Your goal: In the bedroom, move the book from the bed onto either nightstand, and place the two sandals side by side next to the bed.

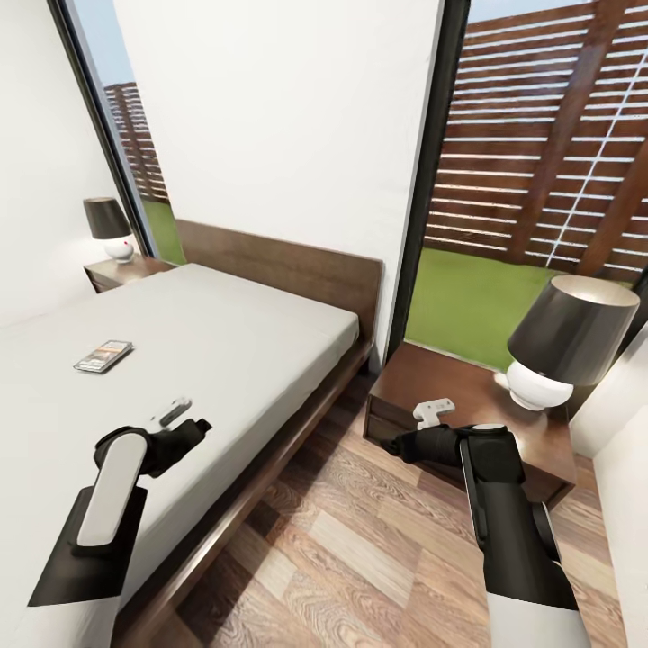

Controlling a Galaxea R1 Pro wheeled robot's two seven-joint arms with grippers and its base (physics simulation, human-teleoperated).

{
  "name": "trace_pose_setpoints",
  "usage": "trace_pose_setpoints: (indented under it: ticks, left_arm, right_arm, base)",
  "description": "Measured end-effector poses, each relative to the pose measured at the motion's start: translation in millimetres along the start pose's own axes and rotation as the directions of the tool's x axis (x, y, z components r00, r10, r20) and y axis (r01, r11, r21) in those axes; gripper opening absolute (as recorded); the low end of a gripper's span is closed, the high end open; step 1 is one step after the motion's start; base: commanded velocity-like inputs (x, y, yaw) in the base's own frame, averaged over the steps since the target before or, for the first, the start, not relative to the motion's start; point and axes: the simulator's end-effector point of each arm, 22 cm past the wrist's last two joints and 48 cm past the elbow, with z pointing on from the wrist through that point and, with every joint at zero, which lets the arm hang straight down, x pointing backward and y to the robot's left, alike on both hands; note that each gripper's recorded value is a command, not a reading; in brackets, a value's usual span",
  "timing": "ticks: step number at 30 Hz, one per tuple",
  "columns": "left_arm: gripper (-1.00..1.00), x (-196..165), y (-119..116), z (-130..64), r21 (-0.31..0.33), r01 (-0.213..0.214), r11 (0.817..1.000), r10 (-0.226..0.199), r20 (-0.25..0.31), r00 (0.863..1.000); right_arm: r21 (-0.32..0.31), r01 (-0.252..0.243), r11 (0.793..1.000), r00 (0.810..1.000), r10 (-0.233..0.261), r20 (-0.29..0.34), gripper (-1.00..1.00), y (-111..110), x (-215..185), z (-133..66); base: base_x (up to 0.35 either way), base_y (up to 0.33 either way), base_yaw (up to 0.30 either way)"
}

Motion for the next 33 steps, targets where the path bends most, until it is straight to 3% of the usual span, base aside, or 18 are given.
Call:
trace_pose_setpoints:
  ticks: [9,23,33]
  left_arm:
    - [1.0,-10.0,5.6,-7.0,-0.025,0.012,1.0,-0.012,-0.004,1.0]
    - [1.0,-39.6,47.7,-23.5,-0.093,0.096,0.991,-0.095,0.016,0.995]
    - [1.0,-52.5,53.2,-36.7,-0.109,0.106,0.988,-0.104,0.023,0.994]
  right_arm:
    - [-0.007,0.003,1.0,1.0,-0.003,-0.005,1.0,3.3,-10.3,-8.5]
    - [-0.002,0.046,0.999,0.998,-0.046,0.033,1.0,4.4,-36.0,-25.3]
    - [0.001,0.057,0.998,0.997,-0.057,0.042,1.0,6.0,-49.7,-37.2]
  base:
    - [0.0,0.0,0.0]
    - [0.0,0.0,0.0]
    - [0.0,0.0,0.0]
